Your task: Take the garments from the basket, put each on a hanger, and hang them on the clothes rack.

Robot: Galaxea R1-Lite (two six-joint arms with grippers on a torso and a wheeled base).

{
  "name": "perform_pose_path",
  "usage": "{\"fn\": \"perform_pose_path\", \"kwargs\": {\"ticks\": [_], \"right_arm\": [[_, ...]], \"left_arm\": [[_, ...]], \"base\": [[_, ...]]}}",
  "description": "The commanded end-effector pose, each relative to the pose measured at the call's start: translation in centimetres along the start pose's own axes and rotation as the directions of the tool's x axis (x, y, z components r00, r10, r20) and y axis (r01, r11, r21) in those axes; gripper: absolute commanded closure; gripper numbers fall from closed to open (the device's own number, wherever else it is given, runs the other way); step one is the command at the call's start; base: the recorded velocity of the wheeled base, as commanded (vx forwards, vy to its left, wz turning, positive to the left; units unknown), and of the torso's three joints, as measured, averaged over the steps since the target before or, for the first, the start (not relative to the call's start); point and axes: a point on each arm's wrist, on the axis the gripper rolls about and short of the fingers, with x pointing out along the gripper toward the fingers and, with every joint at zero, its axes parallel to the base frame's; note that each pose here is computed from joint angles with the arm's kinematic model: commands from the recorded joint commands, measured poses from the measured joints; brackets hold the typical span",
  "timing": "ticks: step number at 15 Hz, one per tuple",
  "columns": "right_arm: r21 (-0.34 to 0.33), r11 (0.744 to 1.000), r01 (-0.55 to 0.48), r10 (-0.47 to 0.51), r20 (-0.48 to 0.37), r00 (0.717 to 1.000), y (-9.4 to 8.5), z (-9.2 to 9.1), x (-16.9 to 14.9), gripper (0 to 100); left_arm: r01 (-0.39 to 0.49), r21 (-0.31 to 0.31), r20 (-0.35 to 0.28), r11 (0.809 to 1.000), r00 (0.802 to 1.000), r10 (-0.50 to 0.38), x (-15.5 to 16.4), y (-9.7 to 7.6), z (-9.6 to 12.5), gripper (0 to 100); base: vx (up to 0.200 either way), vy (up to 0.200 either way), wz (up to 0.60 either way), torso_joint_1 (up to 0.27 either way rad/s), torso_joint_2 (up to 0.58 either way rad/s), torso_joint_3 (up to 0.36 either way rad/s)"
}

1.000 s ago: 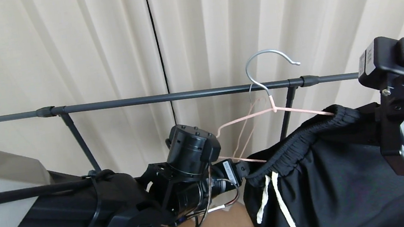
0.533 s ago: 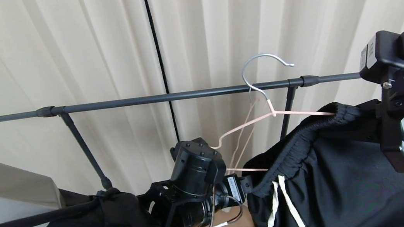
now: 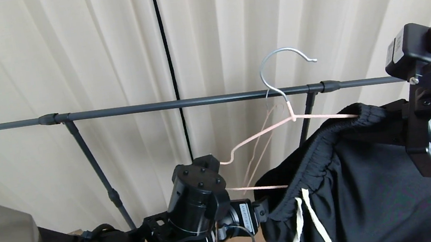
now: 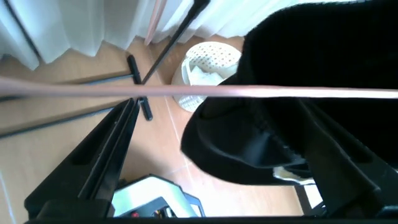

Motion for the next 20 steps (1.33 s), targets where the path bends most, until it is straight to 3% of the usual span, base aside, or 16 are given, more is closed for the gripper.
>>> {"fn": "perform_pose_path", "kwargs": {"ticks": [1,7,10,14,18,19,20], "right_arm": [[0.001,1.0,-0.001,0.001,-0.004,1.0,0.0,-0.1,0.0,100],[0.002,1.0,0.001,-0.001,0.004,1.0,0.0,0.0,-0.1,100],[0.036,0.999,0.004,-0.004,0.011,1.0,-0.1,0.2,-0.2,100],[0.039,0.999,0.014,-0.015,0.037,0.999,-0.2,0.4,-0.4,100],[0.04,0.999,0.022,-0.024,0.057,0.998,-0.2,0.4,-1.2,100],[0.04,0.999,0.025,-0.028,0.064,0.998,-0.2,0.3,-1.6,100],[0.04,0.999,0.025,-0.027,0.062,0.998,-0.1,0.2,-1.6,100]], "left_arm": [[0.014,0.013,0.014,1.0,1.0,-0.014,-0.7,0.0,-0.2,0],[0.044,0.07,0.031,0.997,0.998,-0.046,-1.0,-0.1,-1.1,0],[0.046,0.084,0.022,0.995,0.999,-0.048,-0.8,-0.1,-1.5,0],[0.034,0.094,-0.013,0.995,0.999,-0.033,0.2,0.0,-2.5,0],[0.012,0.079,-0.002,0.997,1.0,-0.012,1.6,0.8,-2.6,0],[0.004,0.074,0.004,0.997,1.0,-0.004,1.8,1.0,-2.5,100],[-0.001,0.07,0.013,0.998,1.0,0.0,1.8,1.2,-2.2,100]], "base": [[0.0,0.0,0.0,0.0,0.0,0.0],[0.0,0.0,0.0,0.0,0.0,0.0],[0.0,0.0,0.0,0.0,0.0,0.0],[0.0,0.0,0.0,0.0,0.0,0.0],[0.0,0.0,0.0,0.0,0.0,0.0],[0.0,0.0,0.0,0.0,0.0,0.0],[0.0,0.0,0.0,0.0,0.0,0.0]]}}
